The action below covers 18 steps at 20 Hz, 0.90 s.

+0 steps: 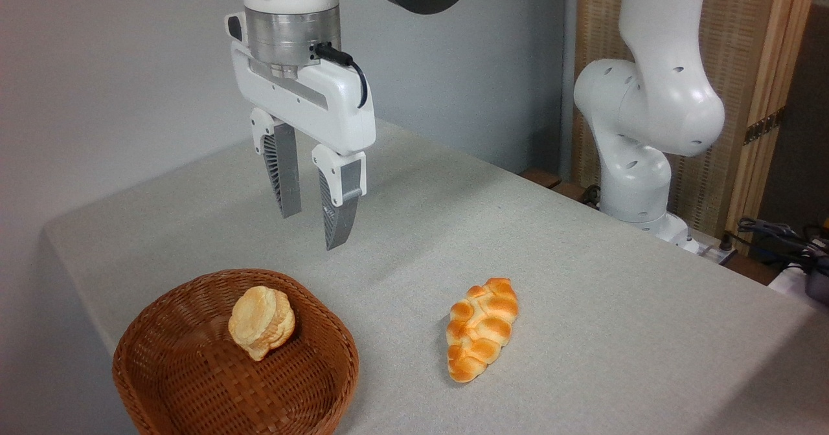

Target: Put bread into the basket

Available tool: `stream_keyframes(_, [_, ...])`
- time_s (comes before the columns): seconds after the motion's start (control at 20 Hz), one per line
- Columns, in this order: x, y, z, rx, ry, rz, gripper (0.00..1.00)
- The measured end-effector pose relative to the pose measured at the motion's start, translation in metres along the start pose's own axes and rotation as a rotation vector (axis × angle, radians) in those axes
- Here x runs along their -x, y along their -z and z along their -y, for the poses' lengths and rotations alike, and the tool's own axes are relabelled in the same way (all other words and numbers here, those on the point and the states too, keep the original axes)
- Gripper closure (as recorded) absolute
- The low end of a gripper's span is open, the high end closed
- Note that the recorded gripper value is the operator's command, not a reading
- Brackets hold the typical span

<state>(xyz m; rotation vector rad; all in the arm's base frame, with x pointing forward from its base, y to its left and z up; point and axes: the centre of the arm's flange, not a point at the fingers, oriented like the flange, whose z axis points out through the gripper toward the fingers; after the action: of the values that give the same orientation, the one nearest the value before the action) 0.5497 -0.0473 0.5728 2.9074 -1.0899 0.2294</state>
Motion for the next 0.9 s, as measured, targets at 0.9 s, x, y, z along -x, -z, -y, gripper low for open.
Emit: stream_keyframes(0.9, [-0.0047,-0.0069,-0.0025,0.008,-0.008,0.011,0.0])
